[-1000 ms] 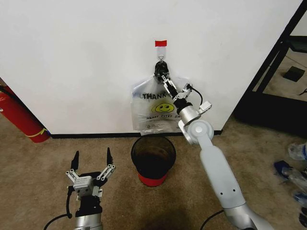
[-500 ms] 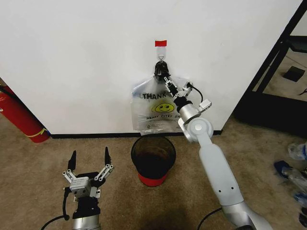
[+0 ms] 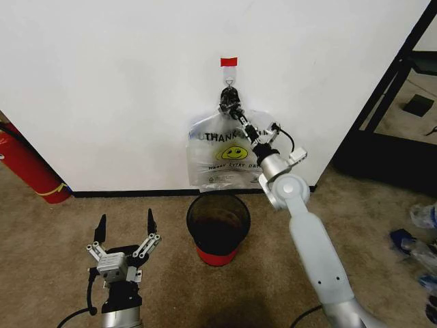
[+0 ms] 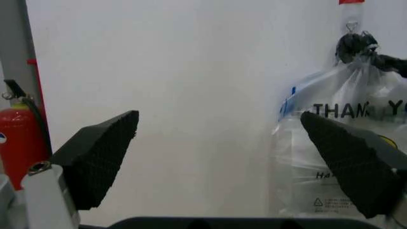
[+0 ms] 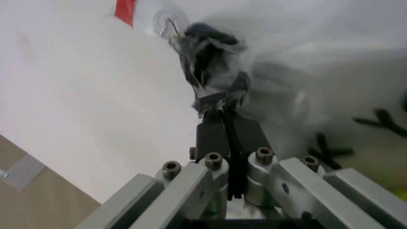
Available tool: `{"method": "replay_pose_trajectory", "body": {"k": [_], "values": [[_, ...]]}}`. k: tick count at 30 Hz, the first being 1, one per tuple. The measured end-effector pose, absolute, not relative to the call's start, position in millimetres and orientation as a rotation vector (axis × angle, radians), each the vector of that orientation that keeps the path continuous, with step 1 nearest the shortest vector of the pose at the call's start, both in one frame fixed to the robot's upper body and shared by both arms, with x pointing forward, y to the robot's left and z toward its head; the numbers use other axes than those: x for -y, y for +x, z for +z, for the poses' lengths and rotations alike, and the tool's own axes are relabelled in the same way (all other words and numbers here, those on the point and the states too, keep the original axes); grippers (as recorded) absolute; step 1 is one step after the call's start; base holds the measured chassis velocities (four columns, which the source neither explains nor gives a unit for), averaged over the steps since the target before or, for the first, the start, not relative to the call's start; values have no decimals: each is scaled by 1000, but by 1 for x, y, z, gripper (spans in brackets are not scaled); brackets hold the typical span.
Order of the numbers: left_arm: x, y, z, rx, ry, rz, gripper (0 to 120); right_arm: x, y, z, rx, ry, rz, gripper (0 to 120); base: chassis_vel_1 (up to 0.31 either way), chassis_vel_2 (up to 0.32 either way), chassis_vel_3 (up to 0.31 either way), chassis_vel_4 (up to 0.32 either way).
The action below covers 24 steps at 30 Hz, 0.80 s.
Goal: Pick up the garbage bag from the wall and place it over the trash bin.
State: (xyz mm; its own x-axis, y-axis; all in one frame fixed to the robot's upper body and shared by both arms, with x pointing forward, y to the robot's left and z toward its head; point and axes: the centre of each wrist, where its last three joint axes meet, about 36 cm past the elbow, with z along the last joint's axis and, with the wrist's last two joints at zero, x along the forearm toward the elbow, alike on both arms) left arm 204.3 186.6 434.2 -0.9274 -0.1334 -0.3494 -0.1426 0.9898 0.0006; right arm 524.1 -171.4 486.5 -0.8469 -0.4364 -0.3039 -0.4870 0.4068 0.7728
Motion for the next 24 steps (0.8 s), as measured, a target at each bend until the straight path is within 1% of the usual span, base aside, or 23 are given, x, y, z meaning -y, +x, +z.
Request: {"method": "replay_pose_trajectory", "body": {"k": [12, 24], "values": [[-185, 204, 435, -2773, -179, 32, 100, 177, 476, 457, -2672, -834, 1413, 0, 0, 0, 0, 0], [-186, 204, 435, -2760, -163, 29, 100, 178, 432, 444, -2725, -868, 1291, 0, 0, 0, 0, 0]]}}
